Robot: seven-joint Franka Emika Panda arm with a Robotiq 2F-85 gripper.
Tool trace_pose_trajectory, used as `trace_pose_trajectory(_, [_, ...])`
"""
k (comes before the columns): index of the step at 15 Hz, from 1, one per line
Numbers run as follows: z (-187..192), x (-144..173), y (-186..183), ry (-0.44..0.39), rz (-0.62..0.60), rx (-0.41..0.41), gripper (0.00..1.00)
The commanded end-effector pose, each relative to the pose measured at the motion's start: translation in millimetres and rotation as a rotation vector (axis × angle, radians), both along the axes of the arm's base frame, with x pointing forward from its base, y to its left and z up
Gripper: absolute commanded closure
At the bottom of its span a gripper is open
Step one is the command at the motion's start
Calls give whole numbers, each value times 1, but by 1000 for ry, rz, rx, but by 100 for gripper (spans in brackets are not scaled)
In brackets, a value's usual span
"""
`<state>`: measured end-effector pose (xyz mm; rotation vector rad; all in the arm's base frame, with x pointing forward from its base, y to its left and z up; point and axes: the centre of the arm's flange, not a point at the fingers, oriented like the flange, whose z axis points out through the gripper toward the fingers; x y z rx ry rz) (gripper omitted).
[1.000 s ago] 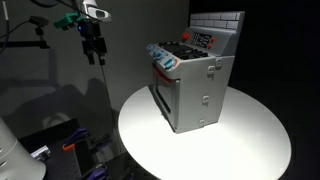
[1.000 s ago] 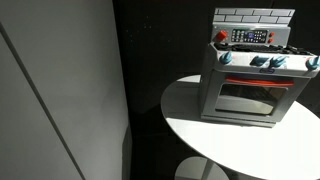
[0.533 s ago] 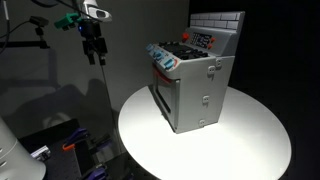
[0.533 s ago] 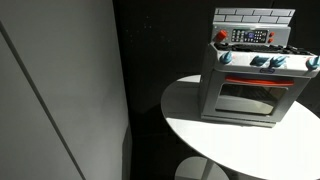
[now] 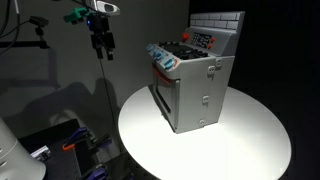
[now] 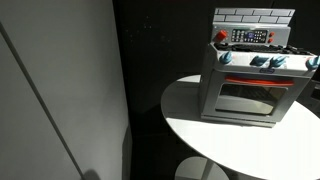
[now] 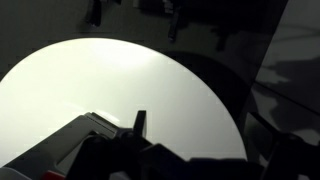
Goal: Push the top right button on the toy stove
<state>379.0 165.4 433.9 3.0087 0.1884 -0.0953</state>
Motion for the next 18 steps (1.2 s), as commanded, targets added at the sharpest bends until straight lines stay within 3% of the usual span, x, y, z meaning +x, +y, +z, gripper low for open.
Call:
trace_pose_trajectory(1, [21,37,-9,-41,-70,30,0])
trace_pose_trajectory(12, [74,136,-79,-199,-296,85,0])
trace_pose_trajectory(18, [79,174,-121,-305,-439,70,0])
